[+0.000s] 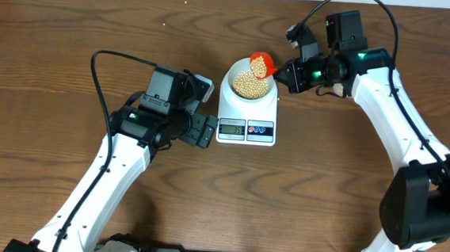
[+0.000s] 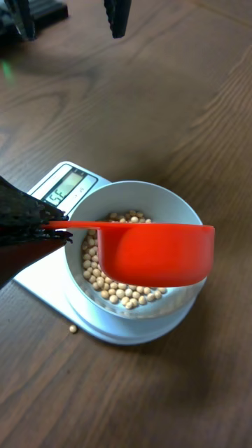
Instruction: Scoop item into bowl and weigh 50g on scale
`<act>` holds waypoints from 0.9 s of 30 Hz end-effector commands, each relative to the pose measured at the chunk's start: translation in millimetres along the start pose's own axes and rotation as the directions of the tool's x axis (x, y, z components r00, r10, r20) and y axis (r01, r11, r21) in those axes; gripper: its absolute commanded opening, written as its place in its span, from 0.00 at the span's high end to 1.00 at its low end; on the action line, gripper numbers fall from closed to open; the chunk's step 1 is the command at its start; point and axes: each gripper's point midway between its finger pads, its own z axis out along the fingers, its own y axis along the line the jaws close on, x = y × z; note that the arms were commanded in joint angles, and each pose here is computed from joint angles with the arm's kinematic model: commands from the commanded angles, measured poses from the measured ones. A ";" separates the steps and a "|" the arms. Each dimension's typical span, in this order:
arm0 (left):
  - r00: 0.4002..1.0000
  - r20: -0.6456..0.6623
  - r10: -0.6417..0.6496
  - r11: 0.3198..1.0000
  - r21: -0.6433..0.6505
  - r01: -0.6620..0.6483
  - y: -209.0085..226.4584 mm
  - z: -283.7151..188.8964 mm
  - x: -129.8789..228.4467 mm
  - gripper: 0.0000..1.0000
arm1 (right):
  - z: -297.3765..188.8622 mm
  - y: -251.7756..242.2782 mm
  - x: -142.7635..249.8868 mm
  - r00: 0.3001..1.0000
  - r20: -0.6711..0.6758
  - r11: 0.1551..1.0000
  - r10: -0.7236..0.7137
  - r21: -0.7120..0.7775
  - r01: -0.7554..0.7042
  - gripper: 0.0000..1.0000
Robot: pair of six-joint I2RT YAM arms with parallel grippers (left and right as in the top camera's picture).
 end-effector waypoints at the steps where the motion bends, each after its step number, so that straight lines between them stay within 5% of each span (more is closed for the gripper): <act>1: 1.000 -0.005 -0.001 1.000 0.007 0.001 -0.2 1.2 1.7 0.09 | -8.0 9.9 -12.5 0.997 0.026 0.996 -0.077 0.037 0.076 0.99; 27: 1.000 -0.005 -0.001 1.000 0.007 0.001 -0.2 1.2 1.7 0.09 | -2.4 15.4 -4.1 0.992 -0.016 0.990 -0.127 0.052 0.128 0.99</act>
